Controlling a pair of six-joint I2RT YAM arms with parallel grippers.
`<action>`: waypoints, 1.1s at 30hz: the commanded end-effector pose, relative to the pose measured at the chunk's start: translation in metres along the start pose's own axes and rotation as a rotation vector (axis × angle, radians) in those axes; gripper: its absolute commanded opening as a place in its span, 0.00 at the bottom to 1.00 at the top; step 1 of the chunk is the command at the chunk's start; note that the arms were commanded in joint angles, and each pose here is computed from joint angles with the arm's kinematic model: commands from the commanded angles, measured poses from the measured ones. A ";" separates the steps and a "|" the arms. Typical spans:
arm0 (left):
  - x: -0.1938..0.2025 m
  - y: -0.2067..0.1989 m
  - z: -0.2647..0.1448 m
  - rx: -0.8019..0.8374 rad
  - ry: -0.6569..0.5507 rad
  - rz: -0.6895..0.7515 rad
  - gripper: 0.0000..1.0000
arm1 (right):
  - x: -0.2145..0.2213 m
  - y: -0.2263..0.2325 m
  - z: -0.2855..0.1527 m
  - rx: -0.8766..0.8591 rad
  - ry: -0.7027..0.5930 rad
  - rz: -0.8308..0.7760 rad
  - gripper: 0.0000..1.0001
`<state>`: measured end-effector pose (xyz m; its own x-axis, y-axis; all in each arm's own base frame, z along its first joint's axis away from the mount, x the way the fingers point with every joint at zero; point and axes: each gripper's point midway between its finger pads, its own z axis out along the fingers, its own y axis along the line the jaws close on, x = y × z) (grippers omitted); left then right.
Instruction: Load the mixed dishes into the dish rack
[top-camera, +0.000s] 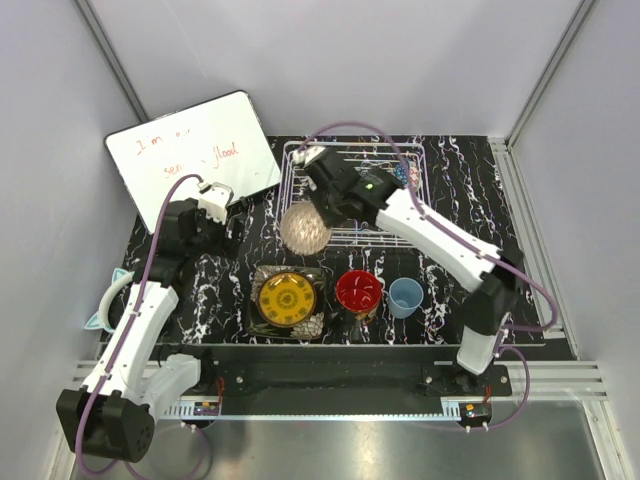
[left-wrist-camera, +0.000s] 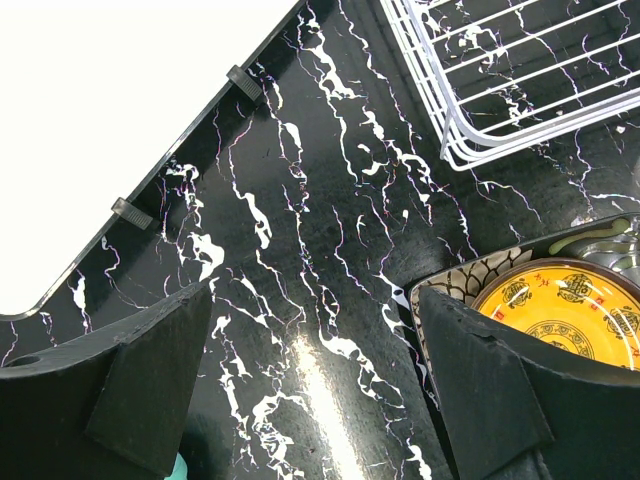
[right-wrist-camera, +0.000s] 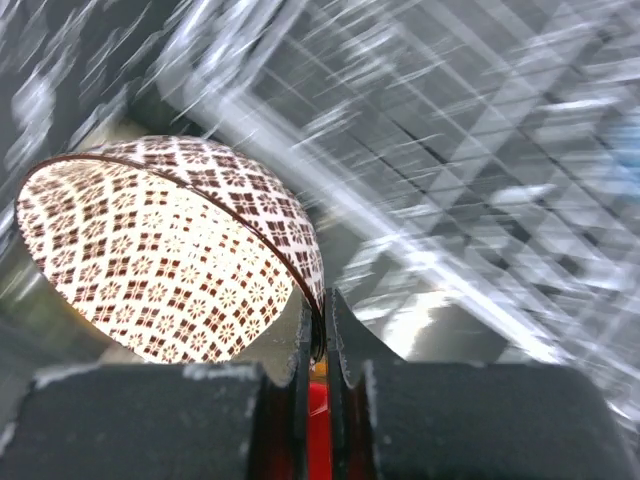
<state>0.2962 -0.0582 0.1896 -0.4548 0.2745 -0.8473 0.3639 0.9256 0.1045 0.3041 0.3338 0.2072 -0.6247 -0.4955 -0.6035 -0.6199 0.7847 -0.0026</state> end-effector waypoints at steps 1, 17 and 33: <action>-0.012 0.004 0.000 -0.018 -0.046 0.013 0.89 | -0.053 -0.097 -0.079 0.555 -0.286 0.121 0.00; -0.010 0.000 0.002 -0.003 -0.043 0.000 0.89 | 0.061 -0.245 -0.093 1.363 -0.003 0.337 0.00; -0.014 -0.003 0.001 0.009 -0.051 -0.010 0.89 | 0.108 -0.255 -0.046 1.457 0.198 0.189 0.00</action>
<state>0.2958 -0.0597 0.1893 -0.4591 0.2644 -0.8482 0.3625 0.9273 0.0928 0.3835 0.0825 0.1559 -0.7347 -0.1892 -0.6514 0.4466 0.5879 -0.6744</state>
